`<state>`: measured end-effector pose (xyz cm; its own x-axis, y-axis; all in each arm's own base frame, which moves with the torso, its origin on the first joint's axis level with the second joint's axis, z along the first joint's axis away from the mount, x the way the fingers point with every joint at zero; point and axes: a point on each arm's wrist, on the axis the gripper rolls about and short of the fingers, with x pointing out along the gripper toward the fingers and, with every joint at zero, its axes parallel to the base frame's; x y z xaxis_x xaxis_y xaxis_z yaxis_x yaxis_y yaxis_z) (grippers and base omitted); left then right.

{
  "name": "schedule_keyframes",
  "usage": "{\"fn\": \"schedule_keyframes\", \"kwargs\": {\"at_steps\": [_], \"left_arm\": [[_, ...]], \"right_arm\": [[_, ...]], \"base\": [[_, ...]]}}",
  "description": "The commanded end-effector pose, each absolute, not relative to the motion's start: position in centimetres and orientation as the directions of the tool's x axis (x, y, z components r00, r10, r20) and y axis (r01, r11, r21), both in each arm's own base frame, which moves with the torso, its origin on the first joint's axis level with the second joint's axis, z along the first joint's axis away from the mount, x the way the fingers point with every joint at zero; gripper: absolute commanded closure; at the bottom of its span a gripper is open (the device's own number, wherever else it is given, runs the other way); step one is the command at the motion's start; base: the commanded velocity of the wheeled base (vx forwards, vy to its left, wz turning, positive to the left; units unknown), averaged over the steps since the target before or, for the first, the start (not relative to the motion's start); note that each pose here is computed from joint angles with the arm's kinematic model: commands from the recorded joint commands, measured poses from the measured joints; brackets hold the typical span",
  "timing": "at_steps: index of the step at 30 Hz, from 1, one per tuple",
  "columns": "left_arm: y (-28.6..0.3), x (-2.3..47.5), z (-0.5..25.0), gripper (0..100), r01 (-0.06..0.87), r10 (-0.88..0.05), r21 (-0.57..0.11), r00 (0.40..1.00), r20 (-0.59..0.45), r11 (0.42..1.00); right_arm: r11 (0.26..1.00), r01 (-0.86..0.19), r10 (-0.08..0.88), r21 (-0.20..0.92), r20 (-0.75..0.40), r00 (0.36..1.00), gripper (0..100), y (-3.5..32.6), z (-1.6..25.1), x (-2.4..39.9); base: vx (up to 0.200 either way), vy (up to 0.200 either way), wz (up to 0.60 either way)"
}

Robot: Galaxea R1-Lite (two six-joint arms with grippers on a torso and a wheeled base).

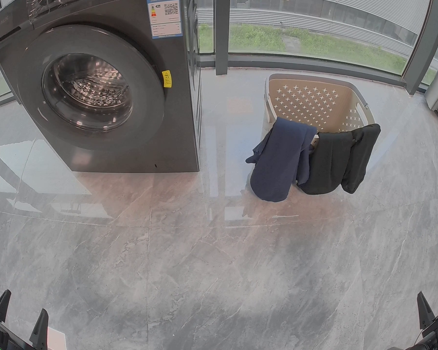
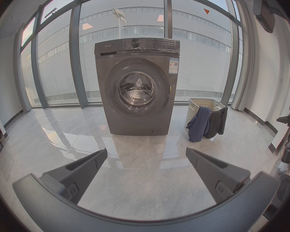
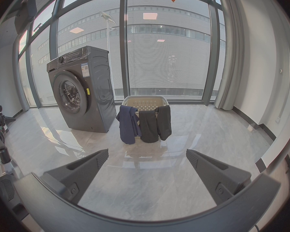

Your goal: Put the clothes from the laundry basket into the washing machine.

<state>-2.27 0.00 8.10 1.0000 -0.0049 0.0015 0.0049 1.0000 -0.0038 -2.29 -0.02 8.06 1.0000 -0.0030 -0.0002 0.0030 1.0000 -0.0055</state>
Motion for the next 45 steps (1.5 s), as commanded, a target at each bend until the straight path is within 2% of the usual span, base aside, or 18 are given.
{"fn": "schedule_keyframes", "kwargs": {"at_steps": [1, 7, 16, 34, 40, 45], "left_arm": [[0.00, -2.27, 7.57, 0, 0.005, -0.005, -0.005, 1.000, 0.000, 1.000], [0.00, -2.27, 7.58, 0, 0.005, -0.005, -0.006, 1.000, 0.002, 1.000], [0.00, -2.27, 7.58, 0, 0.003, -0.003, -0.008, 1.000, 0.002, 1.000], [0.00, -2.27, 7.58, 0, 0.005, -0.005, -0.009, 1.000, 0.002, 1.000], [0.00, -2.27, 7.57, 0, 0.005, -0.005, -0.009, 1.000, 0.000, 1.000], [0.00, -2.27, 7.58, 0, 0.005, -0.005, -0.012, 1.000, 0.002, 1.000]], "right_arm": [[1.000, 0.003, -0.003, -0.006, -0.002, 1.000, 0, -0.02, 7.53, -2.28], [1.000, 0.005, -0.005, -0.006, -0.002, 1.000, 0, -0.02, 7.53, -2.28], [1.000, 0.005, -0.005, -0.006, -0.002, 1.000, 0, -0.02, 7.53, -2.28], [1.000, 0.003, -0.003, -0.006, -0.002, 1.000, 0, -0.02, 7.53, -2.28], [1.000, 0.005, -0.005, -0.006, -0.002, 1.000, 0, -0.02, 7.53, -2.28], [1.000, 0.003, -0.003, -0.006, -0.002, 1.000, 0, -0.02, 7.53, -2.28]], "base": [[0.000, -0.200, 0.00], [0.000, -0.200, 0.00], [0.000, 0.000, 0.00], [0.200, 0.000, 0.00], [0.000, 0.000, 0.00], [0.000, -0.200, 0.00]]}}
